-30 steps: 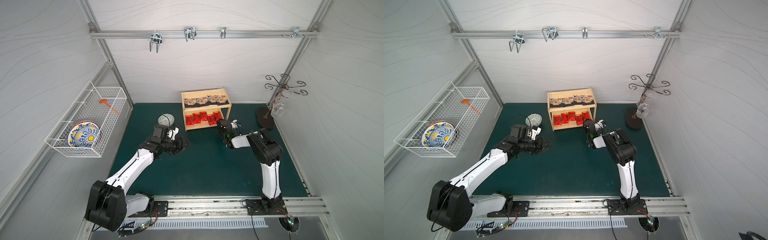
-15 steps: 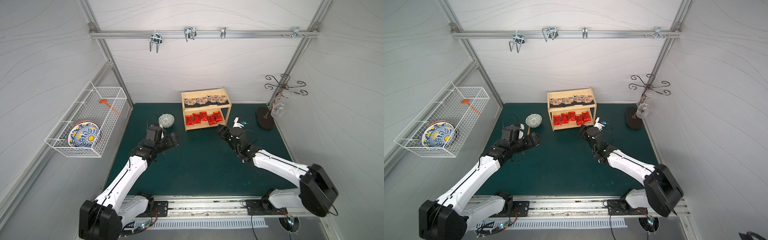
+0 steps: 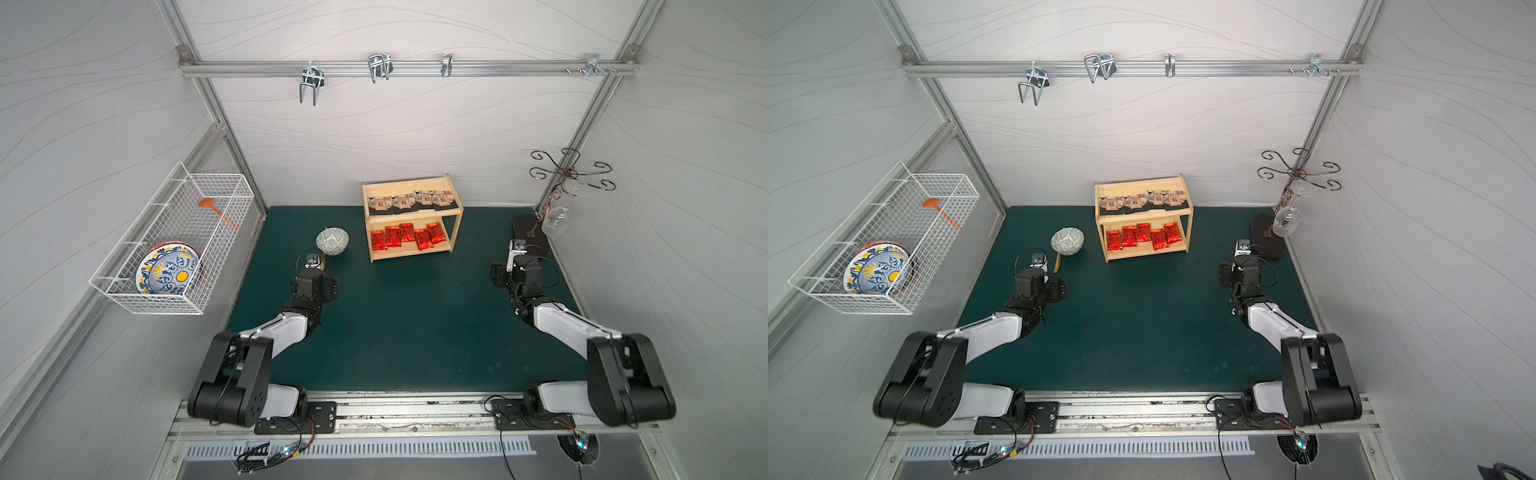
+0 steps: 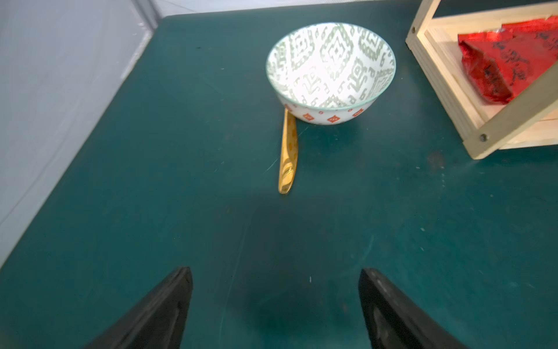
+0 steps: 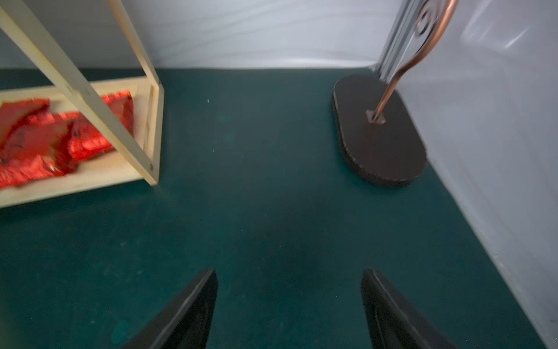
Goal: Place the tea bags on the shelf by color
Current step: Reset both arms
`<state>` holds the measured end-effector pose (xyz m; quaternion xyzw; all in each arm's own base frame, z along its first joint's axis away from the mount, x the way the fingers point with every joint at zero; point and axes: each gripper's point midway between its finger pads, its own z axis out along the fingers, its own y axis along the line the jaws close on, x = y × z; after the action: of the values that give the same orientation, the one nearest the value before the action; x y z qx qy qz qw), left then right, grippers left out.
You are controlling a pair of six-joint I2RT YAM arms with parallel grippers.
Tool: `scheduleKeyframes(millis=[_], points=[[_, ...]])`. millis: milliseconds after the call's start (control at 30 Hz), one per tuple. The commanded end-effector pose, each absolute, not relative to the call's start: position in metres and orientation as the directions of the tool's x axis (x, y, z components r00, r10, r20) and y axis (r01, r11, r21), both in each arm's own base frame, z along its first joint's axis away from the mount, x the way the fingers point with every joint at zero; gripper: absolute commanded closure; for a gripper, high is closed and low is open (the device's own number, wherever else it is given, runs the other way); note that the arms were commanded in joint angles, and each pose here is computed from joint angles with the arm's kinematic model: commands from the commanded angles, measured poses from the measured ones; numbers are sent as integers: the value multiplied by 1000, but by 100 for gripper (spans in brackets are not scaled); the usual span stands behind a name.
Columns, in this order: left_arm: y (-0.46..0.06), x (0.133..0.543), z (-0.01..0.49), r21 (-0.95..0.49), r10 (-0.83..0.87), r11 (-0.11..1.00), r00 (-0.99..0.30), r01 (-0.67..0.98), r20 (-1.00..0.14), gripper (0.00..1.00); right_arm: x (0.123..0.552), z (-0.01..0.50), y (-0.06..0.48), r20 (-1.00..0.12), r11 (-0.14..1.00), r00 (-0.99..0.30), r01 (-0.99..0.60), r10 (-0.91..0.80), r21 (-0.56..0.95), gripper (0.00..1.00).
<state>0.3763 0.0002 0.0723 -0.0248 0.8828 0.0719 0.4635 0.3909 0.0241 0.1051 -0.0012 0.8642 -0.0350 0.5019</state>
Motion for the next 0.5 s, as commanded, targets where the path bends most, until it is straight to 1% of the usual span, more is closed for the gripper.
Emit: scheduleKeyframes(millis=[0,33,67,100,133,200,233,333,467], points=[[-1,409,102,35,16,999,-399,-39,-917,10,402,94,37,-907,996,-421,-88,-22,17,20],[6,406,99,-17,-33,999,-410,-42,-911,10,404,85,34,-910,996,-415,-80,-4,31,19],[8,405,97,-53,-60,998,-382,-28,-922,11,402,84,38,-923,994,-384,-107,-19,24,18],[9,401,93,-66,-69,998,-366,-21,-928,10,400,83,38,-919,994,-393,-106,-21,23,18],[7,401,93,-66,-64,998,-340,-5,-938,8,400,81,37,-909,994,-417,-104,-8,39,18],[6,401,90,-74,-67,997,-380,4,-922,2,402,81,37,-912,993,-411,-111,-5,45,16],[9,403,89,-83,-79,997,-371,-5,-925,1,401,79,37,-905,993,-425,-112,-5,47,15],[11,404,88,-89,-88,996,-388,-15,-918,1,402,79,38,-907,992,-422,-114,-8,45,1],[17,405,87,-85,-97,995,-387,-48,-917,1,401,81,41,-910,992,-414,-122,-24,29,1]])
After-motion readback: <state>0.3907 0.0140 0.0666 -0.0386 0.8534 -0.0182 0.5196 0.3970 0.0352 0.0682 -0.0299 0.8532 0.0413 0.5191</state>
